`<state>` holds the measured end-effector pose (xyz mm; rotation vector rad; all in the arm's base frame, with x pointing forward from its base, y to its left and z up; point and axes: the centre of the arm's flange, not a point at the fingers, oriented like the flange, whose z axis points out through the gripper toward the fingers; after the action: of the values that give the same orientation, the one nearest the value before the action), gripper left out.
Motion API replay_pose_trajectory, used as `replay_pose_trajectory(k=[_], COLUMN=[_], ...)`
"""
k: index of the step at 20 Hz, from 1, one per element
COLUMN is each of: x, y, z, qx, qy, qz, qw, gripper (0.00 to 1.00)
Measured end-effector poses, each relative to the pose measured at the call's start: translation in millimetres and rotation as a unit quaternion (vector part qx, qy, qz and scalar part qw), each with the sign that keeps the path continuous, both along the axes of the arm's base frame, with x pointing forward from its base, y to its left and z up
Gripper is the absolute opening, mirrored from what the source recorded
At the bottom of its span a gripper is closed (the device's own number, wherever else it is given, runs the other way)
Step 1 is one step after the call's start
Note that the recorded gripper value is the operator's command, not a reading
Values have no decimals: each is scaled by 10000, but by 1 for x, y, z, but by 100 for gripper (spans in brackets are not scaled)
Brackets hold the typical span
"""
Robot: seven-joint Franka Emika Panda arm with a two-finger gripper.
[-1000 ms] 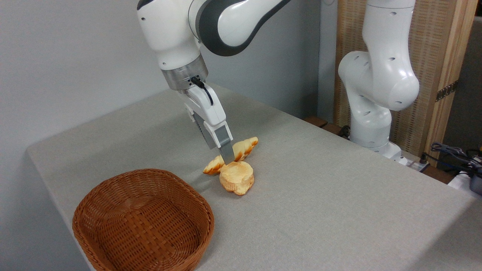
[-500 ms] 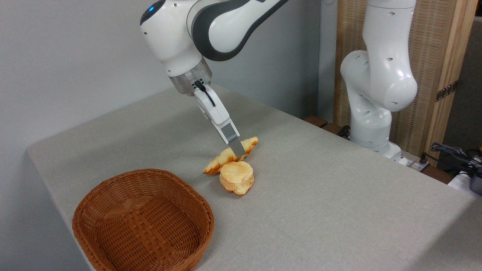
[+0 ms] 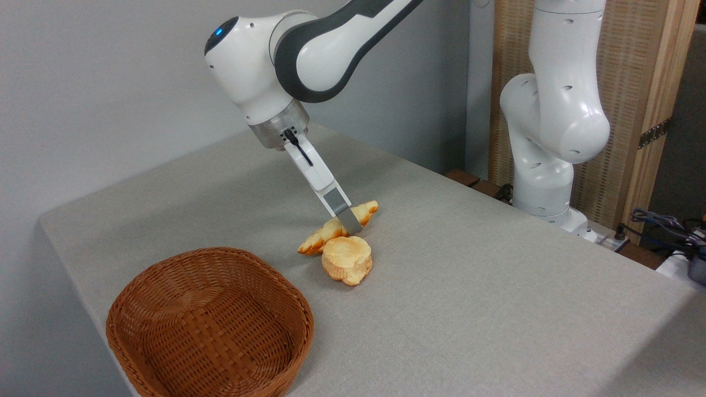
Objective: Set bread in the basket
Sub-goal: 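Lower the gripper onto the elongated roll and close on it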
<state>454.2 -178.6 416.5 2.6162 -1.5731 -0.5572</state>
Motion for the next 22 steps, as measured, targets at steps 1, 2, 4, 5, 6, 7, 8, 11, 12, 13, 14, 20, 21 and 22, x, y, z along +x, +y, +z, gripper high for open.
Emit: replay_pose_trajectory(k=[1,2,4,5,6,7,8,11,12,13,14,20,21,22], x=[0,1,1,1,1,1,1,2,2,2,3,3,3,3], y=[0,0,-1,-1,-1,-1,-1,0,-1,-1,-1,0,0,0], z=[-3,-5,-7,-8,-8,-8,-7,-7,-7,-6,-5,-5,-5,-4], qx=[11,20,31,33,33,32,31,28,26,24,21,18,17,16], qy=[23,43,67,71,70,68,65,59,54,48,42,33,31,29], qz=[0,0,0,0,0,0,1,3,3,4,5,9,10,10], qw=[10000,10000,10000,10000,10000,10000,10000,10000,10000,10000,10000,10000,10000,10000], gripper=[99,93,73,59,50,47,43,36,34,31,26,17,14,13])
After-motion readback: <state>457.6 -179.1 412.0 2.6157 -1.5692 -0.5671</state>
